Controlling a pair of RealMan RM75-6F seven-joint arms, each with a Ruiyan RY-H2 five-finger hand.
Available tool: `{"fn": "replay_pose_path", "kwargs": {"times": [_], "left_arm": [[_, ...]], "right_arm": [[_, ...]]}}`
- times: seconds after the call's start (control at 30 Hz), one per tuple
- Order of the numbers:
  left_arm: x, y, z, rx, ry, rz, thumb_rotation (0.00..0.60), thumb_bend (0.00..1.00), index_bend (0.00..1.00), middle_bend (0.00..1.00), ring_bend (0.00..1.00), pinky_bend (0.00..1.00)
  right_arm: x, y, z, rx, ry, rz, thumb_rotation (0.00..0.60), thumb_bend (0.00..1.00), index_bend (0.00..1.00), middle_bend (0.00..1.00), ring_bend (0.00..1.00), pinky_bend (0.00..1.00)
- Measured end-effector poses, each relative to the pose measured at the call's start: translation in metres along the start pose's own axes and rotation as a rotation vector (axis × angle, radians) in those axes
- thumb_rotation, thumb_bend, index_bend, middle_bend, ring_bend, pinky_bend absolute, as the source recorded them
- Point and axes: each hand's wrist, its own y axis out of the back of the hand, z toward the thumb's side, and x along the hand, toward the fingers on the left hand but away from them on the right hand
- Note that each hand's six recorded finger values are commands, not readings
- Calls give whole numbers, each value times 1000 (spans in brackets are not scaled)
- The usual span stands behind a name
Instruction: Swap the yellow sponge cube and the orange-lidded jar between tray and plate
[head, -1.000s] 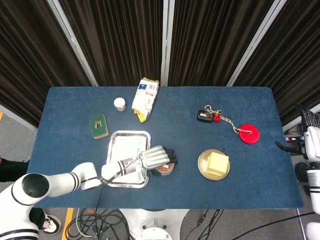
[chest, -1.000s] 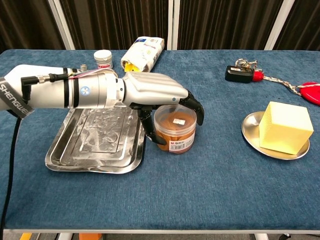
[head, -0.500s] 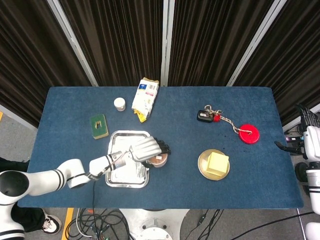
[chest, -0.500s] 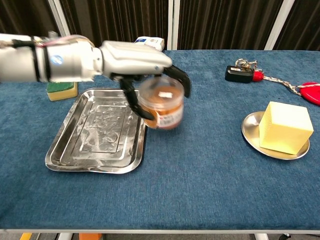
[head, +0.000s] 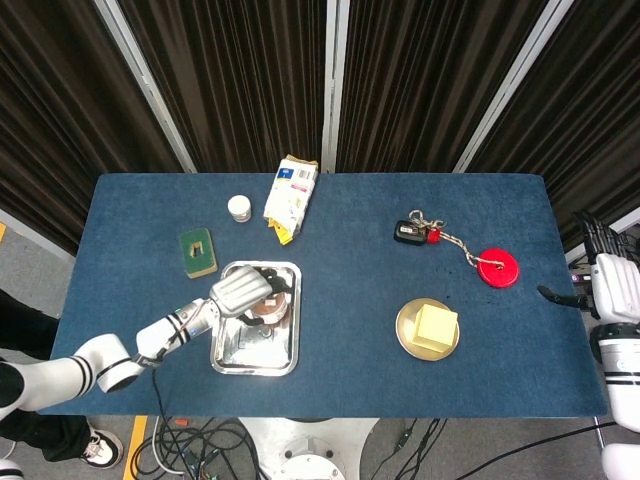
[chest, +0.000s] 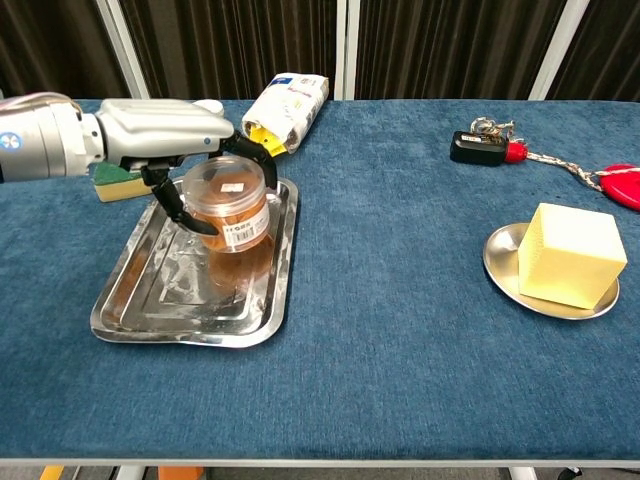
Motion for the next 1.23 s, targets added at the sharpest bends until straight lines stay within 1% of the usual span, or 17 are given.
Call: {"fn": "replay_pose_path", "kwargs": {"times": [0.07, 0.17, 0.3, 0.37, 0.47, 0.53, 0.63, 0.67, 0.77, 0.8, 0.87, 0.93, 0.97, 1.03, 1.1, 1.17, 1.23], "left_arm": [[-1, -2, -3, 5, 2, 12, 600, 131, 297, 190, 107, 334], [-2, -4, -7, 24, 5, 38, 600, 104, 249, 159, 85, 296], [-8, -12, -12, 32, 12, 33, 600, 95, 195, 153, 77, 285], [-11, -12, -13, 36, 17, 33, 600, 91, 164, 149, 68, 277], [-19, -9, -18, 48, 38, 44, 600, 84, 150, 145, 61, 267], [-29, -4, -23, 58, 62, 63, 600, 81, 149, 145, 61, 266], [-52, 5, -33, 70, 122, 104, 600, 77, 148, 145, 61, 262], [-61, 8, -36, 71, 148, 120, 600, 75, 148, 145, 59, 253], [-100, 14, -49, 75, 267, 183, 600, 74, 148, 145, 44, 209], [-118, 14, -54, 75, 324, 208, 600, 74, 148, 144, 42, 203], [-148, 10, -60, 60, 418, 240, 600, 75, 149, 138, 42, 202], [-184, 0, -66, 30, 528, 267, 600, 75, 149, 132, 42, 202], [-200, -4, -67, 18, 574, 278, 600, 75, 148, 130, 42, 202], [-234, -15, -67, -1, 676, 305, 600, 76, 148, 129, 42, 202], [-266, -25, -65, -12, 769, 333, 600, 76, 148, 128, 42, 201], [-290, -33, -63, -17, 840, 355, 600, 76, 148, 128, 42, 200], [-311, -42, -62, -24, 902, 367, 600, 77, 148, 128, 42, 200]], "right_arm": [[-1, 0, 1, 5, -1, 0, 600, 0, 0, 0, 0, 0], [0, -2, 1, 4, -2, 2, 600, 0, 0, 0, 0, 0], [2, -3, 0, 6, -3, 5, 600, 0, 0, 0, 0, 0], [2, -3, 0, 6, -3, 2, 600, 0, 0, 0, 0, 0], [4, -1, 0, 2, 0, -3, 600, 0, 0, 0, 0, 0], [5, 0, 1, 5, 7, -5, 600, 0, 0, 0, 0, 0], [10, 3, 2, 19, 21, -12, 600, 0, 0, 0, 0, 0], [12, 4, 2, 33, 24, -17, 600, 0, 0, 0, 0, 0], [19, 6, 0, 94, 25, -34, 600, 0, 0, 0, 0, 0], [22, 5, 0, 120, 23, -39, 600, 0, 0, 0, 0, 0], [32, 1, -3, 191, 19, -50, 600, 0, 0, 0, 0, 0], [45, -6, -6, 255, 17, -58, 600, 0, 0, 0, 0, 0], [56, -14, -8, 293, 16, -59, 600, 0, 0, 0, 0, 0], [75, -30, -13, 329, 9, -49, 600, 0, 0, 0, 0, 0], [99, -51, -22, 357, -12, -18, 600, 0, 0, 0, 0, 0], [126, -72, -31, 388, -42, 33, 600, 0, 0, 0, 0, 0], [143, -83, -38, 407, -64, 69, 600, 0, 0, 0, 0, 0]]}}
